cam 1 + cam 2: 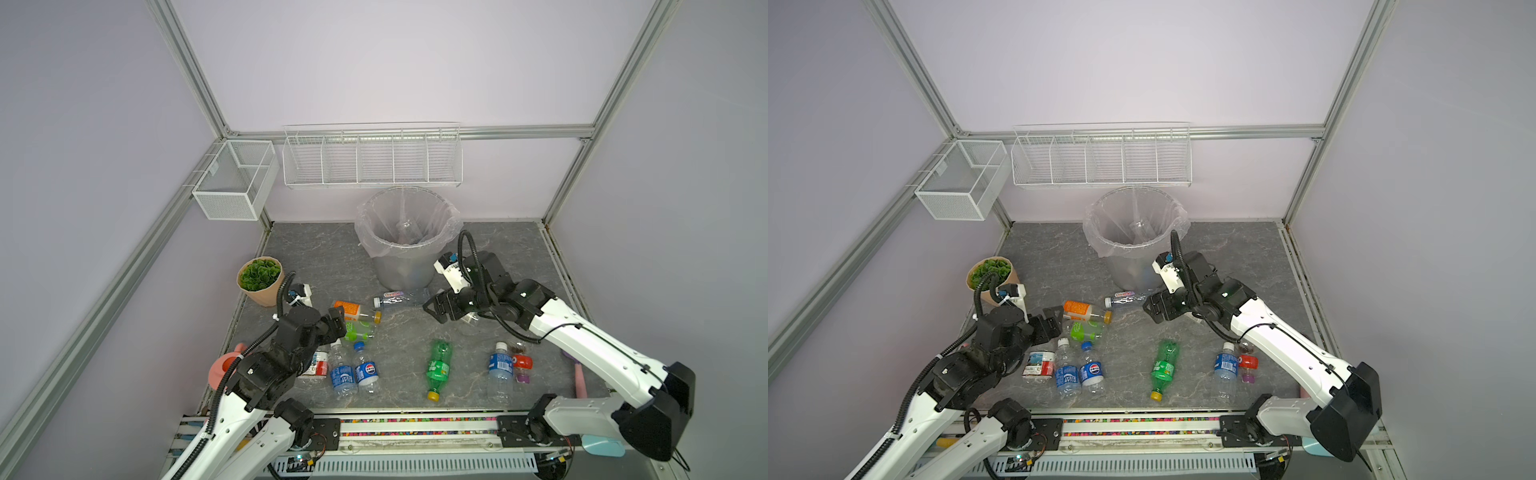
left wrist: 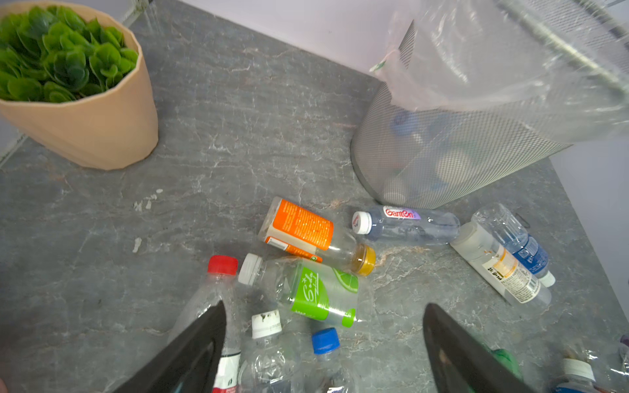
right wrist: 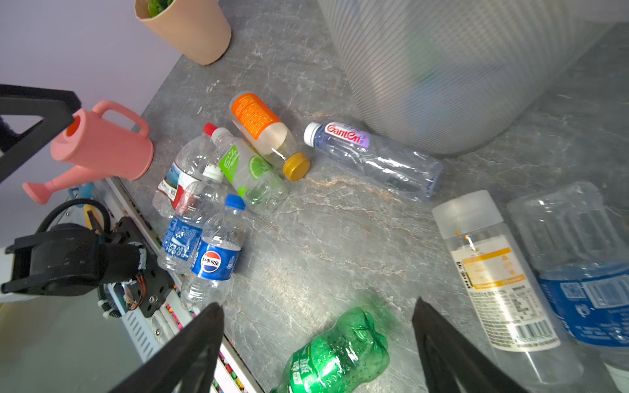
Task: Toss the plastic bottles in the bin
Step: 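Reach the right gripper across to the Pepsi bottle near the robot and close on it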
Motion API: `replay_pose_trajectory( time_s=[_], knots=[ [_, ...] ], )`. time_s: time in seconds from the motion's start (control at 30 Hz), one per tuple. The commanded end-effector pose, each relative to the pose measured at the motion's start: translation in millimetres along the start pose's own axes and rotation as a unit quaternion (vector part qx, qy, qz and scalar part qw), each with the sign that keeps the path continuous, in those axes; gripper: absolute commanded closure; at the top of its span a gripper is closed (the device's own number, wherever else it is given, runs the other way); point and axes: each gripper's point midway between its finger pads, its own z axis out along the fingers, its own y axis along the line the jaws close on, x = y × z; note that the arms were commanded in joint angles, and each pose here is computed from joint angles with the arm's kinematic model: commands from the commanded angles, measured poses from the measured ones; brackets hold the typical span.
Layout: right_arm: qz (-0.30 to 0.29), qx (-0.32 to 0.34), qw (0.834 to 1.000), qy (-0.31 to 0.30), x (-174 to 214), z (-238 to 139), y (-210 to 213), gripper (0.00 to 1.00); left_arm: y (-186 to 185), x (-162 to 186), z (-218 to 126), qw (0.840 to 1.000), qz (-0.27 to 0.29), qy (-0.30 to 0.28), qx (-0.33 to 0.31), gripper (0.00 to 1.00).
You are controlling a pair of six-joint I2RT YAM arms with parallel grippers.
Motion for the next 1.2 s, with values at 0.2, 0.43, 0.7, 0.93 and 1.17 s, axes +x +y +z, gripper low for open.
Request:
replay_pose_trajectory(
  time_s=[0.2,0.43,0.7,0.93,1.17],
  knots=[
    [-0.032,-0.061,0.996,0.059,15.4,36.9,58.9,0.06,18.2,20.0,2.7,0.998,-0.058,0.016,-0.025,0.11],
    [-0.064,-0.080,0.987,0.120,44.1,75.3,99.6,0.02,23.9,23.7,3.1,0.997,-0.064,0.015,-0.034,0.11],
    [-0.081,-0.099,0.977,0.171,74.7,111.9,137.1,0.00,38.4,17.4,-11.2,0.995,-0.081,-0.018,-0.047,0.11],
    [-0.084,-0.084,0.972,0.204,92.8,136.9,149.6,0.04,43.9,13.2,-20.5,0.994,-0.088,-0.032,-0.051,0.11],
    [-0.058,-0.032,0.973,0.222,102.9,156.7,134.3,0.10,45.5,11.7,-22.4,0.994,-0.092,-0.038,-0.052,0.11]
  ],
)
